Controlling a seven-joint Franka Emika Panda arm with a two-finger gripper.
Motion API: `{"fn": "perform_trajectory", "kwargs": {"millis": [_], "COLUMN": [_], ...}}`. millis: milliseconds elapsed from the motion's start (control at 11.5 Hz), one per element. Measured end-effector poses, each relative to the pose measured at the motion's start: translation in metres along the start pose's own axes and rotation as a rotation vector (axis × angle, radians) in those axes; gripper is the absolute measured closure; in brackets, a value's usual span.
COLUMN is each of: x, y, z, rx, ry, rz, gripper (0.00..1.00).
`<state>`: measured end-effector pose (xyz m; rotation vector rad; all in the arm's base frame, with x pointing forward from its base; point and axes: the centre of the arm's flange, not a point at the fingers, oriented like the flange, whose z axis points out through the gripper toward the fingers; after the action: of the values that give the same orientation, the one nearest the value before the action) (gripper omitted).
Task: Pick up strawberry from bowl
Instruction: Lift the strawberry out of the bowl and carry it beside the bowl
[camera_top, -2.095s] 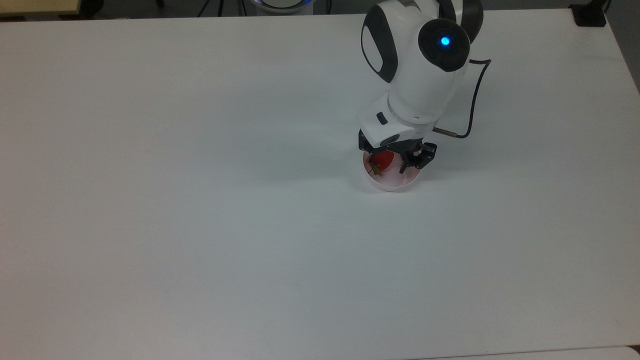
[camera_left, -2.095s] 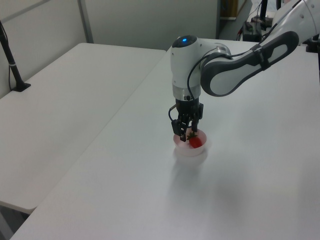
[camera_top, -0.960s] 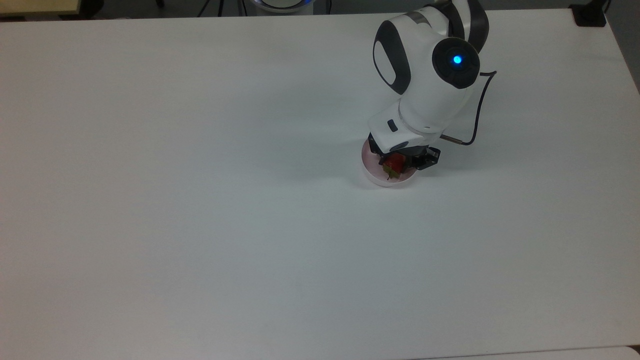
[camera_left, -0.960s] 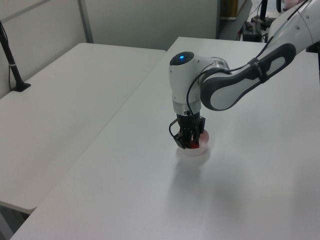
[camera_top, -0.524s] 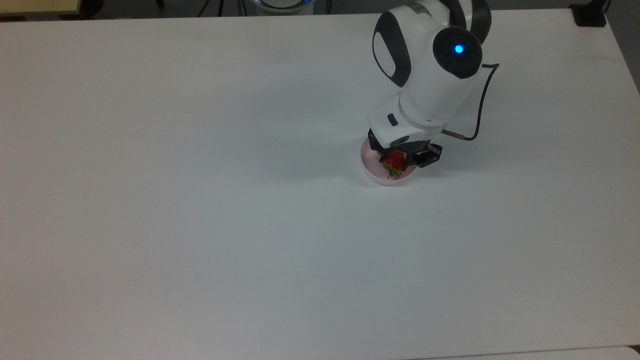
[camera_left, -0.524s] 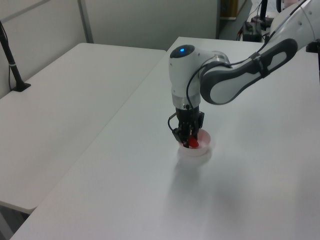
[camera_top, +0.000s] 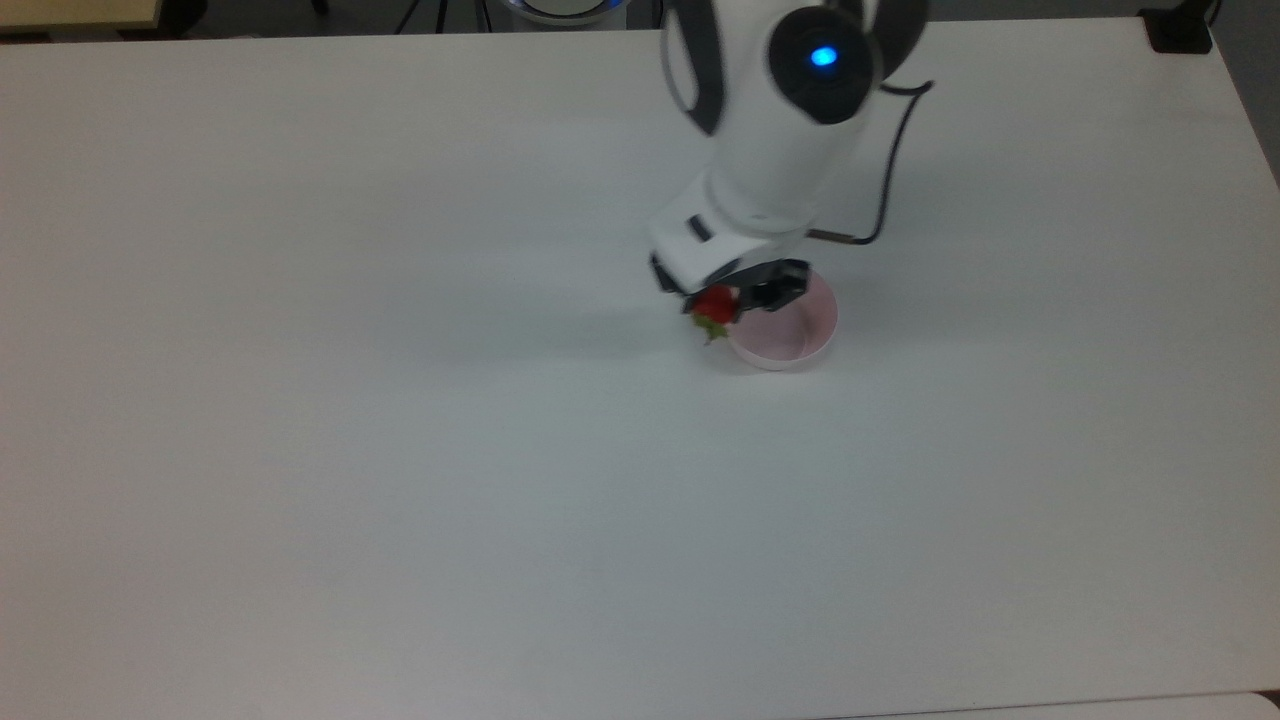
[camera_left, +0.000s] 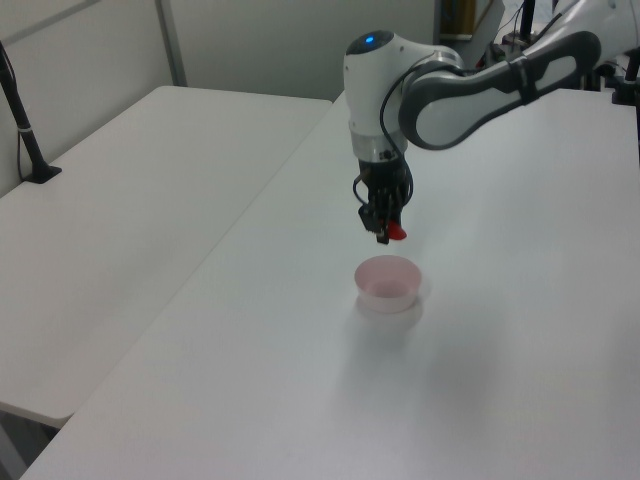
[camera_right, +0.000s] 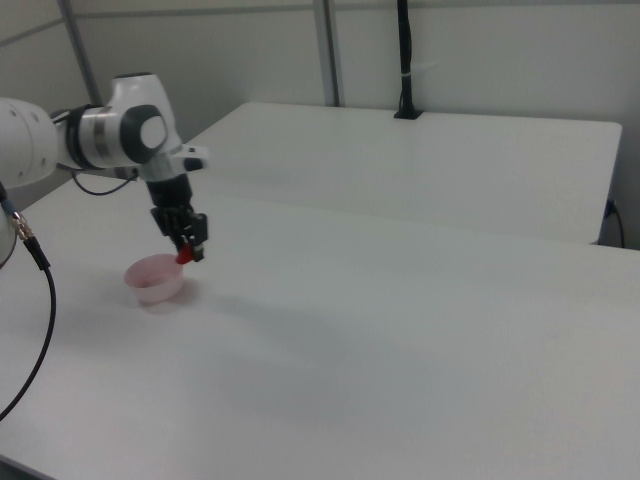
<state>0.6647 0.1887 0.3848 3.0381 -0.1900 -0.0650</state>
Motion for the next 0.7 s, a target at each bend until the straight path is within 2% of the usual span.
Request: {"fn": "perform_trajectory", "kwargs": {"millis": [349, 524, 698], "x": [0.039, 0.052, 0.057], "y": [0.093, 0.121, 0.132], "z": [0.026, 0.050, 0.080], "rx": [-0.043, -0.083, -0.128], "ry": [0.016, 0.037, 0.018], "rz": [-0.072, -0.063, -0.076], "gripper": [0.55, 0.55, 0.55]}}
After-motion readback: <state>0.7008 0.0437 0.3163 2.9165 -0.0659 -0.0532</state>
